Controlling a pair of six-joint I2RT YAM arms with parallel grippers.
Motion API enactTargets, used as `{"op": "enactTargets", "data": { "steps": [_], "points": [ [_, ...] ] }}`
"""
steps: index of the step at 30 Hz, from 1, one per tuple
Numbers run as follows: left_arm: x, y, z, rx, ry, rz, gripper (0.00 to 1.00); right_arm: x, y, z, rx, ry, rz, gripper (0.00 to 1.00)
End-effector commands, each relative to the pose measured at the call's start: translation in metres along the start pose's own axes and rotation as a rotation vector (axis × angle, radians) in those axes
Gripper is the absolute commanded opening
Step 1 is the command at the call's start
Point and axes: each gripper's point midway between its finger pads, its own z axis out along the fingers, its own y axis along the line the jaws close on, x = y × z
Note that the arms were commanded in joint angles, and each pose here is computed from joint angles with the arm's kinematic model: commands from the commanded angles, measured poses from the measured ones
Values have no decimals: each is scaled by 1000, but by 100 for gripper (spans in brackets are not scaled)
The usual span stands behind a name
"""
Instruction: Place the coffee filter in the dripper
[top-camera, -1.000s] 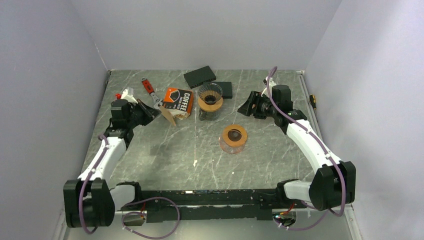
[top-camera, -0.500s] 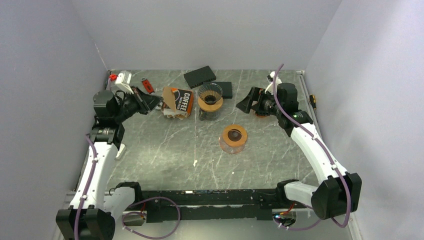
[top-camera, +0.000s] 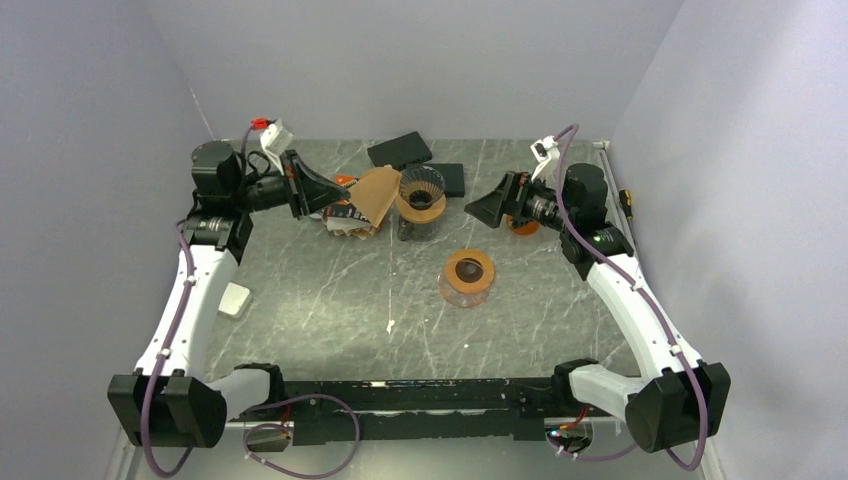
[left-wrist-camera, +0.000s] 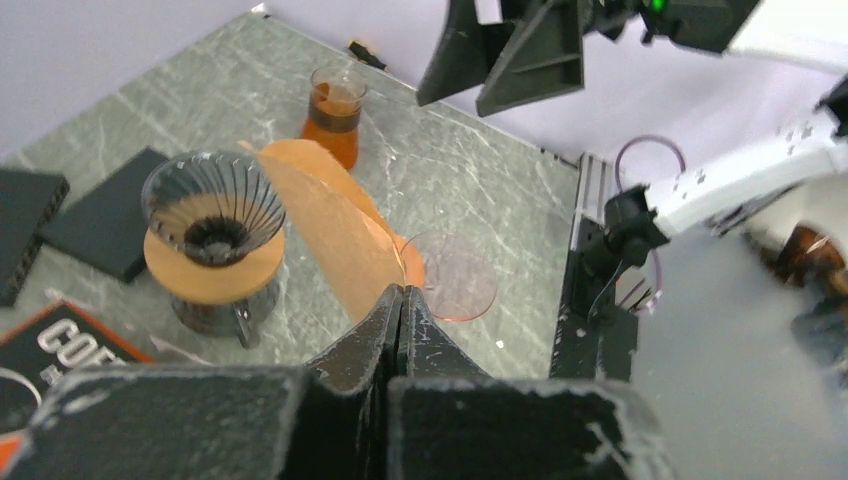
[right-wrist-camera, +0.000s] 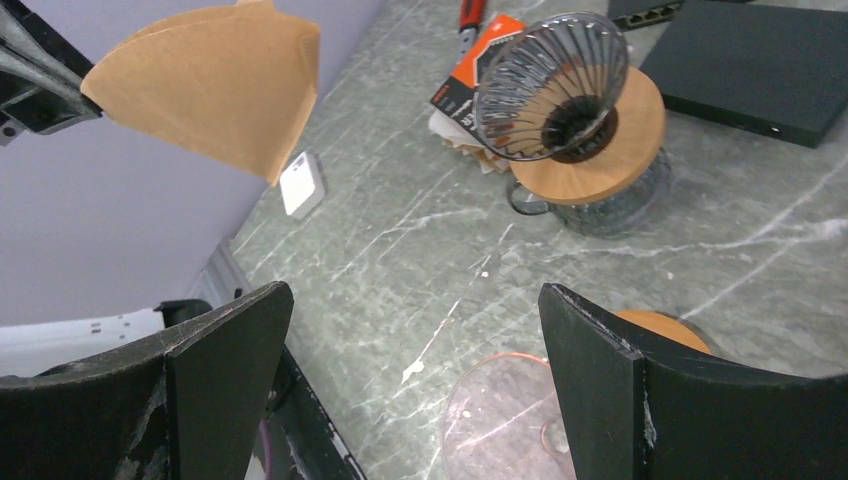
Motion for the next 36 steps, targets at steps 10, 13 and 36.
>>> {"op": "enactTargets", "data": {
  "steps": [10, 13, 36],
  "points": [
    [31, -24, 16, 40, 57, 504, 0, -16, 53, -7, -229, -19, -192, 99],
    [29, -24, 17, 36, 21, 508, 0, -13, 55, -5, -246, -8, -189, 99],
    [65, -37, 16, 195, 89, 630, 0, 18, 86, 34, -288, 149, -312, 92]
  ]
}}
